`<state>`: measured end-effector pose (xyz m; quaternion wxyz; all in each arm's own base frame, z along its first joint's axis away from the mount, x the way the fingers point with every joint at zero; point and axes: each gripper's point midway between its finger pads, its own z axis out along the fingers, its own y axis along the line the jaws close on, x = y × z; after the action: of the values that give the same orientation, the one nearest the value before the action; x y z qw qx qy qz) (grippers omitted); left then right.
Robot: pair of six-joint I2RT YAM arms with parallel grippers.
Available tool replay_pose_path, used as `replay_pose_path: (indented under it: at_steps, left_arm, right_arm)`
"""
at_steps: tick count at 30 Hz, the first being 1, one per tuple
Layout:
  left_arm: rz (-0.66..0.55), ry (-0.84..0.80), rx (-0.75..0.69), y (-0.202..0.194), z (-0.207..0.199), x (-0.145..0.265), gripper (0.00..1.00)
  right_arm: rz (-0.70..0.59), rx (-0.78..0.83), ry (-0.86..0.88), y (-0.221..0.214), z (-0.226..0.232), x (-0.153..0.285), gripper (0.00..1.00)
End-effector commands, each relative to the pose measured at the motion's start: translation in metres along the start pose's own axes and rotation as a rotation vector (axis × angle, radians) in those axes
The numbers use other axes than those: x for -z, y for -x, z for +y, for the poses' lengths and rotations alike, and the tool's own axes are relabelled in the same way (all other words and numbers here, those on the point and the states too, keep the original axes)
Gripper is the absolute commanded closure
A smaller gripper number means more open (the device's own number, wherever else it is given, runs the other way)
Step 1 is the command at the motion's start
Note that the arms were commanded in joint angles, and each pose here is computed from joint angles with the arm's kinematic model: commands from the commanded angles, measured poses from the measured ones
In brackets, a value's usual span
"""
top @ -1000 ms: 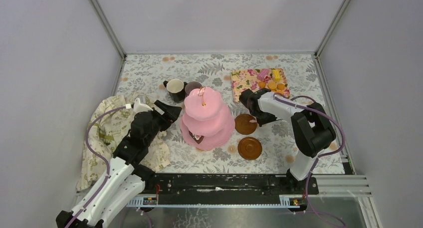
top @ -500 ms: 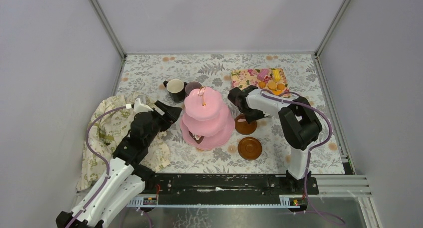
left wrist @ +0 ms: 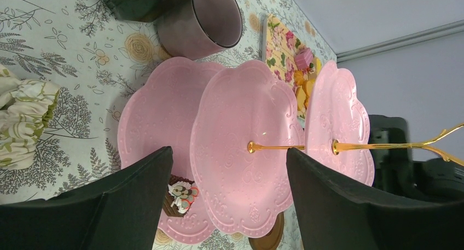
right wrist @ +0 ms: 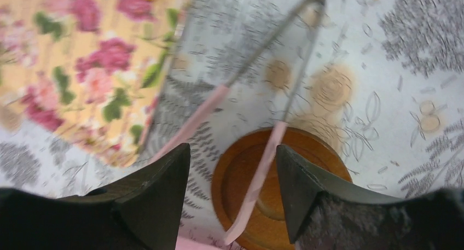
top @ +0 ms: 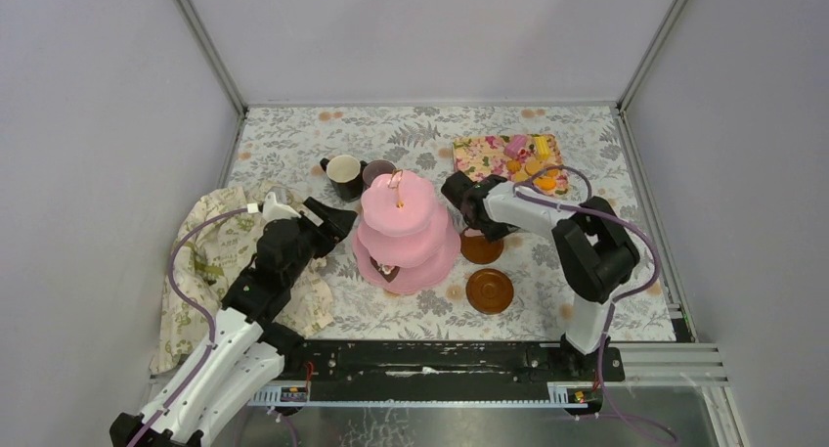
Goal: Serve the afternoon tea
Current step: Place the clamp at the center of the board.
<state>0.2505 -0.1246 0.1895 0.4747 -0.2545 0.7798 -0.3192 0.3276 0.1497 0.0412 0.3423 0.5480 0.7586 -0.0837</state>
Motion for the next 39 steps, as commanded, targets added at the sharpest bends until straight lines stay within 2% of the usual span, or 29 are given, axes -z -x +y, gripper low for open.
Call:
replay_pose_path:
  at_steps: [1,7,10,13,16,22,26,39]
  left_arm:
    - [-0.03,-0.03,0.002,0.008,-0.01,0.002,0.17]
    - [-0.046,-0.046,0.017,0.01,-0.012,0.001,0.17]
    - [-0.055,-0.054,0.019,0.013,-0.015,0.002,0.17]
    - [-0.058,-0.063,0.015,0.015,-0.018,0.003,0.17]
    - [-0.066,-0.07,0.016,0.017,-0.02,0.004,0.17]
    - [-0.051,-0.087,0.025,0.013,-0.022,0.002,0.17]
    - [-0.052,-0.09,0.019,0.013,-0.023,0.001,0.17]
    - [-0.039,-0.084,0.022,0.011,-0.025,-0.009,0.17]
  right_arm:
    - [-0.127,0.176,0.203,0.04,0.034,0.031,0.34]
    - [-0.192,0.392,0.328,0.069,0.043,0.056,0.33]
    - [-0.256,0.567,0.387,0.083,0.041,0.062,0.21]
    - [-0.304,0.76,0.508,0.091,0.038,0.068,0.17]
    - [-0.282,0.882,0.598,0.095,0.034,0.067,0.18]
    - [-0.204,1.072,0.583,0.09,0.026,0.048,0.2]
    - [-0.167,1.148,0.553,0.08,0.029,0.032,0.21]
    - [0.01,1.204,0.568,0.058,0.028,-0.015,0.25]
